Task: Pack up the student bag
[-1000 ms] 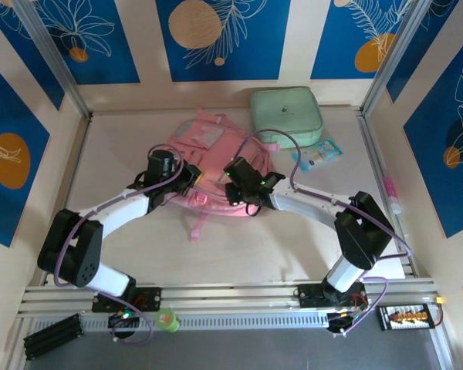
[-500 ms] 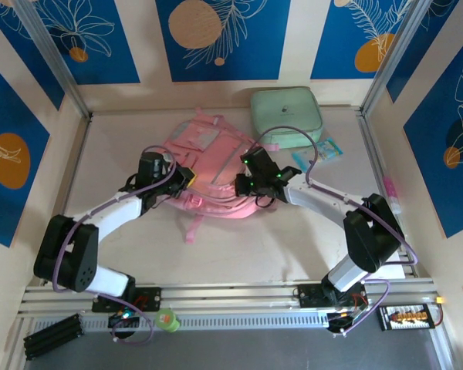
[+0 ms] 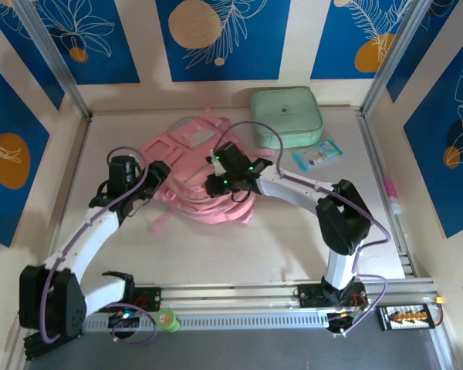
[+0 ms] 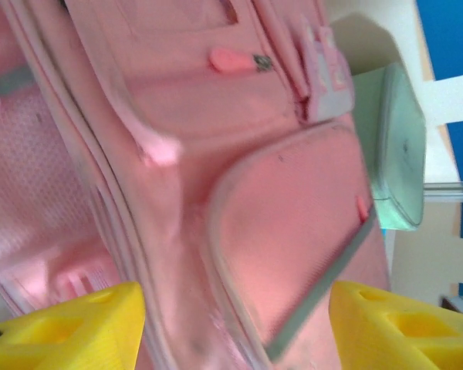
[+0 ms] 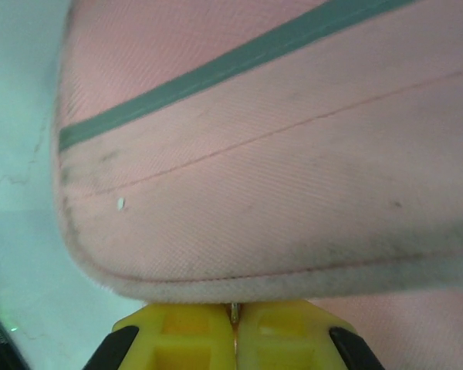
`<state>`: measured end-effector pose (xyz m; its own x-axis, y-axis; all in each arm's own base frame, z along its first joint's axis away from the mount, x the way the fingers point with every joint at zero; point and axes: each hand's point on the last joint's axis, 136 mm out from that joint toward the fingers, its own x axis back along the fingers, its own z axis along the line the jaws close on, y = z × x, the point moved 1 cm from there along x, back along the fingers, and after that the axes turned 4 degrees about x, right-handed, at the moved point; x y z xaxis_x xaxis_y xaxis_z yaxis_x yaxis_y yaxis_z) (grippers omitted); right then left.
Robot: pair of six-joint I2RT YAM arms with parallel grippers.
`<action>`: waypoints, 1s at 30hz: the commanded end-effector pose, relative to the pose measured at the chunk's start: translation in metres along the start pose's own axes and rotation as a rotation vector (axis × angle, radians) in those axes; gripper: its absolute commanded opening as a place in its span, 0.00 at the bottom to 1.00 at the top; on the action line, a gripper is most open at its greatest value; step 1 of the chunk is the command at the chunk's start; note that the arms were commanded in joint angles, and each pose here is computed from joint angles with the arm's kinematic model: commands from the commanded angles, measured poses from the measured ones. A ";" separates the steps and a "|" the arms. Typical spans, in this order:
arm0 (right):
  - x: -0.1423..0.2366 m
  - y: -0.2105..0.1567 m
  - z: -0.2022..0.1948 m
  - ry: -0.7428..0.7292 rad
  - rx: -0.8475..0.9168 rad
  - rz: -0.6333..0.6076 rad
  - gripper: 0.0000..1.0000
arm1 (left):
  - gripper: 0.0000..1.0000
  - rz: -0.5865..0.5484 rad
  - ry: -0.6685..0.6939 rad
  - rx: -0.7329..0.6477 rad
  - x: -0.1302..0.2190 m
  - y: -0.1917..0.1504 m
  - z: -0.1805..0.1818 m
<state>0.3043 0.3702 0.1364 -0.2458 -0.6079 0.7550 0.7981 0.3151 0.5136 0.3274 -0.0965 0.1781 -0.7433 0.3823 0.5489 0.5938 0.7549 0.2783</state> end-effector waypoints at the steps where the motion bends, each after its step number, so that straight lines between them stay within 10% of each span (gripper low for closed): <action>1: -0.008 0.015 0.039 0.118 0.077 -0.013 0.00 | 0.65 -0.002 0.049 0.042 0.005 -0.009 0.026; 20: -0.029 0.003 0.077 0.212 0.134 0.048 0.00 | 0.17 0.079 -0.038 0.158 -0.026 -0.015 0.018; 30: -0.003 0.001 -0.015 -0.094 0.083 0.006 0.00 | 0.00 0.044 0.021 0.116 -0.021 -0.008 0.026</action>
<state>0.2936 0.4056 0.1216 -0.2025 -0.6133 0.7634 0.7397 0.4151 0.5297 0.3210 -0.1085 0.1328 -0.6762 0.4555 0.5790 0.6132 0.7836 0.0997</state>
